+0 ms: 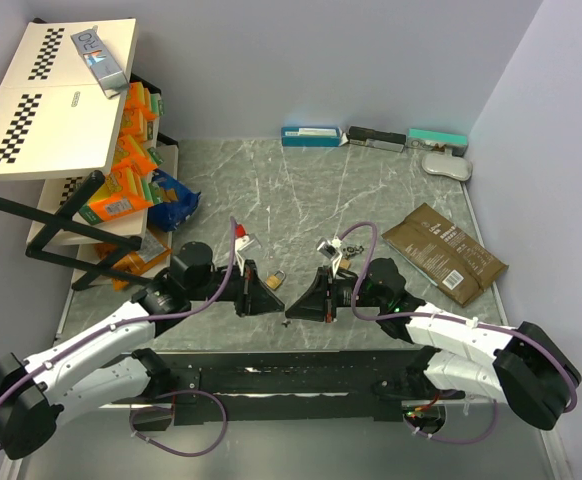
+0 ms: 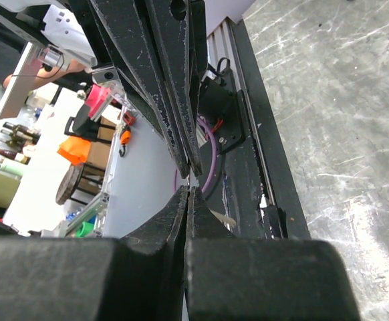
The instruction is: Unlock with the key
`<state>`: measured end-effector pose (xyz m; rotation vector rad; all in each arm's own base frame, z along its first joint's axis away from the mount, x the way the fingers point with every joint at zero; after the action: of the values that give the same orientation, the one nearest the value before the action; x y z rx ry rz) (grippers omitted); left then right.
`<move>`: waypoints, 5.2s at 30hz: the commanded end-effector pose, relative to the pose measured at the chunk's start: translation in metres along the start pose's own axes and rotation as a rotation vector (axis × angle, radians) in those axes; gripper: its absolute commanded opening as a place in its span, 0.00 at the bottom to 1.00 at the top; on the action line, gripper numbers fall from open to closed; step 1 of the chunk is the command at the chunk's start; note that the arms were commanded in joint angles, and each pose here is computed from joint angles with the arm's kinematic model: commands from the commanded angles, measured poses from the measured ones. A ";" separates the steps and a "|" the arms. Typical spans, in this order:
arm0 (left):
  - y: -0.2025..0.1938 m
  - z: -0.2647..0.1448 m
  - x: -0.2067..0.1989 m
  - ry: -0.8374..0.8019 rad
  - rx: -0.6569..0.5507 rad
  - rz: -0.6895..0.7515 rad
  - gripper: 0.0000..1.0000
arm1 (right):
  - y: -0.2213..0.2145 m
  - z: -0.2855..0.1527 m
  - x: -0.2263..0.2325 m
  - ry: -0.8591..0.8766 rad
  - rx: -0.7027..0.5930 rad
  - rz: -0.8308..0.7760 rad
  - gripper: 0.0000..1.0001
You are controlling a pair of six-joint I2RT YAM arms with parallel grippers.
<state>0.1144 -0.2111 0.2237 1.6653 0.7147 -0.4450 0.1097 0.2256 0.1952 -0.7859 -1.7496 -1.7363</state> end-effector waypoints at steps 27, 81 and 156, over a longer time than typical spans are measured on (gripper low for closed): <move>0.058 0.022 0.017 0.332 -0.289 -0.404 0.88 | 0.026 -0.035 -0.010 -0.598 -0.228 -0.360 0.00; 0.052 0.116 0.029 0.307 -0.222 -0.565 0.01 | 0.040 -0.004 -0.013 -1.113 -0.064 -0.844 0.00; 0.043 0.021 -0.021 -0.194 -0.244 0.113 0.01 | 0.048 -0.009 0.034 0.061 -0.164 -0.312 0.36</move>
<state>0.1290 -0.2394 0.2555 1.4332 0.5596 -0.4273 0.1217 0.2134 0.2301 -0.6377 -1.8184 -2.0121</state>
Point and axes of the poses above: each gripper's point midway between its finger pads, its own z axis out along the fingers, its own x axis along the line the jaws close on, y = z × x, the point moved 8 cm from there along -z, back along the fingers
